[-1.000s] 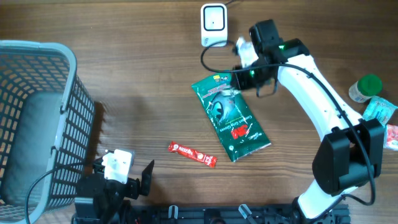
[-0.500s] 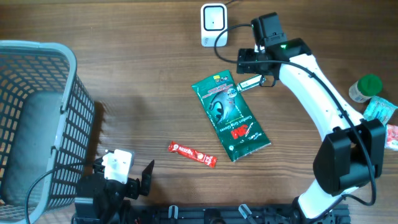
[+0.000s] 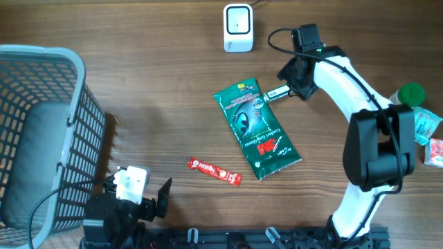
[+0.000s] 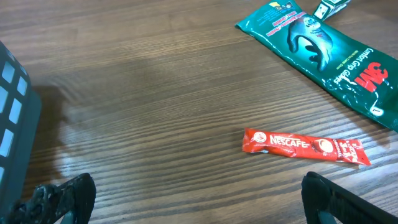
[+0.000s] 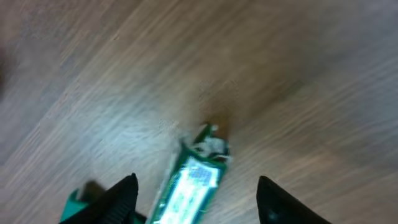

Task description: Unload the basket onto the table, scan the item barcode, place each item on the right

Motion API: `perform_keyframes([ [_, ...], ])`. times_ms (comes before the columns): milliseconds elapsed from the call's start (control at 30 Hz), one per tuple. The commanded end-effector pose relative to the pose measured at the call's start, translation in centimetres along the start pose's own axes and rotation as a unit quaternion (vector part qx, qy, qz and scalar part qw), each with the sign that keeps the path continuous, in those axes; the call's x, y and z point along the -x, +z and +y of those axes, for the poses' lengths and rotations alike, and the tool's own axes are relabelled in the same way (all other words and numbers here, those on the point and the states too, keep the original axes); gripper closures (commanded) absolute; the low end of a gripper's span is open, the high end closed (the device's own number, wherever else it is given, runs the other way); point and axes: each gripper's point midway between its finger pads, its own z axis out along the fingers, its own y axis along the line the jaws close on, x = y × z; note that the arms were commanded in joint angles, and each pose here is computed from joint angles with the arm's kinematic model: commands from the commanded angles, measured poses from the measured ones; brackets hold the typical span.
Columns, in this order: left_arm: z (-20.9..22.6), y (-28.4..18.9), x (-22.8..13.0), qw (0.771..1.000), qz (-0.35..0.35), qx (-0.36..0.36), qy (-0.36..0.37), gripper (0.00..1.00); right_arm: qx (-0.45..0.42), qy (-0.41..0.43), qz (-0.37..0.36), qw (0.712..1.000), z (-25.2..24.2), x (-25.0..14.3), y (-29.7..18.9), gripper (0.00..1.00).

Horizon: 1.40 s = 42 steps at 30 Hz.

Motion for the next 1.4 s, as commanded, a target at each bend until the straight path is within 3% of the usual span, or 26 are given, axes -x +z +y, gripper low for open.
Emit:
perform_keyframes([
  [0,-0.1,0.0,0.1,1.000,-0.005,-0.003,-0.003,0.00,0.010,-0.005,0.015,1.000,0.3,-0.5,0.2,0.34],
  [200,-0.1,0.0,0.1,1.000,-0.004,-0.003,-0.003,0.00,-0.013,0.000,0.042,0.999,-0.7,-1.7,1.8,0.32],
  [300,-0.1,0.0,0.1,1.000,-0.004,-0.003,-0.003,0.00,-0.031,0.023,0.029,0.999,-1.4,-1.1,3.6,0.37],
  [400,-0.1,0.0,0.1,1.000,-0.004,-0.003,-0.003,0.00,-0.034,0.038,0.025,0.998,-1.7,-0.6,3.7,0.51],
  [433,-0.1,0.0,0.1,1.000,-0.004,-0.003,-0.003,0.00,-0.036,0.039,0.026,0.998,-1.9,-0.5,3.7,0.61],
  [467,-0.1,0.0,0.1,1.000,-0.004,-0.003,-0.003,0.00,-0.037,0.039,0.027,0.998,-2.0,-0.6,3.7,0.65],
  [633,-0.1,0.0,0.1,1.000,-0.004,-0.003,-0.003,0.00,0.000,0.038,0.064,0.997,-0.2,-1.4,2.7,0.78],
  [833,-0.1,0.0,0.1,1.000,-0.004,-0.003,-0.003,0.00,0.056,0.008,0.022,0.998,2.2,0.7,-2.4,0.95],
  [933,-0.1,0.0,0.1,1.000,-0.005,-0.003,-0.003,0.00,0.080,0.009,0.010,0.997,2.7,0.9,-5.8,0.96],
  [1000,-0.1,0.0,0.1,1.000,-0.005,-0.003,-0.003,0.00,0.103,0.028,0.047,0.993,3.5,-0.8,-7.0,0.94],
  [1133,-0.1,0.0,0.1,1.000,-0.005,-0.003,-0.003,0.00,0.083,0.118,0.091,0.985,3.6,-4.2,-6.0,0.90],
  [1267,-0.1,0.0,0.1,1.000,-0.005,-0.003,-0.003,0.00,0.123,0.084,0.056,0.987,7.7,-7.4,-5.4,0.92],
  [1367,-0.1,0.0,0.1,1.000,-0.004,-0.003,-0.003,0.00,0.135,0.091,-0.016,0.987,9.8,-8.5,-5.3,0.74],
])
